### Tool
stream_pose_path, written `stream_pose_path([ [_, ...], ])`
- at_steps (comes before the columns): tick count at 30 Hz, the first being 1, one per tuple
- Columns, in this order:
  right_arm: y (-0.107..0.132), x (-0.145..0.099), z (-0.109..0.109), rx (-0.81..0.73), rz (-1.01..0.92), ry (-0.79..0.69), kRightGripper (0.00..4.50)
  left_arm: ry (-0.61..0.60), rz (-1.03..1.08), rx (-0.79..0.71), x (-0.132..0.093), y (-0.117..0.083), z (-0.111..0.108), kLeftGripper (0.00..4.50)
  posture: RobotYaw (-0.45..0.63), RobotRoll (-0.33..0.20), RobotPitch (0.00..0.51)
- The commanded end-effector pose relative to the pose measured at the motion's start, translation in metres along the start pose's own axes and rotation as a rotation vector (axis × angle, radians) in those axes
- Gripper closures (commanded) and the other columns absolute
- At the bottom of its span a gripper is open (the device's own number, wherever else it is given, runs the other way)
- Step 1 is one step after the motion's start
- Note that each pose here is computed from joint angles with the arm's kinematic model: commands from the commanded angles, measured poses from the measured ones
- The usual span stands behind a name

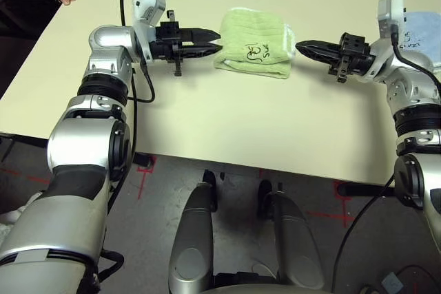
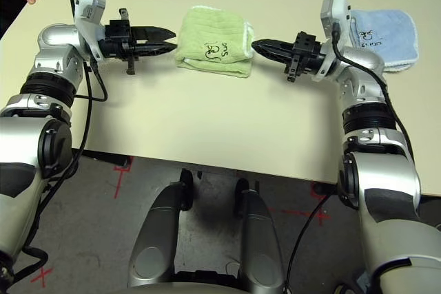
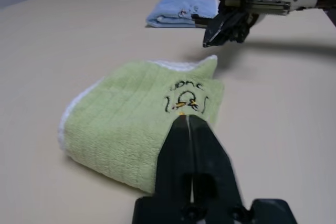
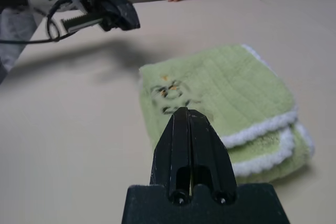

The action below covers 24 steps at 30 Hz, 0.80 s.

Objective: Fold the towel and set it aside.

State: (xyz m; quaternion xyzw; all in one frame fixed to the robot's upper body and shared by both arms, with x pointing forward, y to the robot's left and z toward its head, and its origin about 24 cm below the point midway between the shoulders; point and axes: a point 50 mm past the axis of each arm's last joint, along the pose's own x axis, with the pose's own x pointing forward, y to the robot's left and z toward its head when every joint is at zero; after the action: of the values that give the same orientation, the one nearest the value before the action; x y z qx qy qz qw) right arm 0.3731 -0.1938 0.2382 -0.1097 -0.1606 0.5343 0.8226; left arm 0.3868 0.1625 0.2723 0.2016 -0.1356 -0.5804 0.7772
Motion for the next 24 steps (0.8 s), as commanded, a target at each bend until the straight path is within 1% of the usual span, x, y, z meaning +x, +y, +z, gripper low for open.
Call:
stream_pose_path([
  [1,-0.001,0.015,-0.001,-0.005,-0.024,-0.011,4.50,-0.013,0.079,-0.016,0.016,0.004,0.004,4.49,0.09,0.000,0.325],
  [4,-0.001,0.032,-0.007,0.009,-0.042,0.011,4.50,-0.007,0.111,-0.024,0.032,0.004,0.004,4.49,0.09,0.000,0.327],
  [6,-0.002,0.039,-0.008,0.017,-0.057,0.024,4.50,0.009,0.093,-0.031,0.041,0.000,0.001,4.49,0.09,0.000,0.328],
  [10,-0.001,0.044,-0.015,0.028,-0.055,0.100,4.50,0.068,0.066,-0.043,0.052,-0.008,-0.011,4.49,0.09,0.000,0.330],
  [11,-0.001,0.044,-0.016,0.033,-0.057,0.110,4.50,0.077,0.064,-0.045,0.053,-0.008,-0.013,4.49,0.09,0.000,0.331],
  [14,0.002,0.038,-0.030,0.061,-0.069,0.161,4.50,0.159,0.050,-0.066,0.052,-0.015,-0.028,4.49,0.09,0.000,0.333],
  [15,0.004,0.035,-0.035,0.071,-0.073,0.175,4.50,0.194,0.052,-0.079,0.051,-0.017,-0.035,4.49,0.08,0.000,0.335],
  [18,0.008,0.028,-0.048,0.104,-0.080,0.200,4.50,0.246,0.082,-0.125,0.045,-0.020,-0.048,4.49,0.08,0.000,0.337],
  [21,0.014,0.021,-0.059,0.132,-0.074,0.225,4.50,0.286,0.121,-0.138,0.037,-0.020,-0.056,4.49,0.07,0.000,0.339],
  [24,0.018,0.015,-0.067,0.153,-0.070,0.244,4.50,0.298,0.150,-0.153,0.031,-0.018,-0.058,4.49,0.07,0.000,0.339],
])
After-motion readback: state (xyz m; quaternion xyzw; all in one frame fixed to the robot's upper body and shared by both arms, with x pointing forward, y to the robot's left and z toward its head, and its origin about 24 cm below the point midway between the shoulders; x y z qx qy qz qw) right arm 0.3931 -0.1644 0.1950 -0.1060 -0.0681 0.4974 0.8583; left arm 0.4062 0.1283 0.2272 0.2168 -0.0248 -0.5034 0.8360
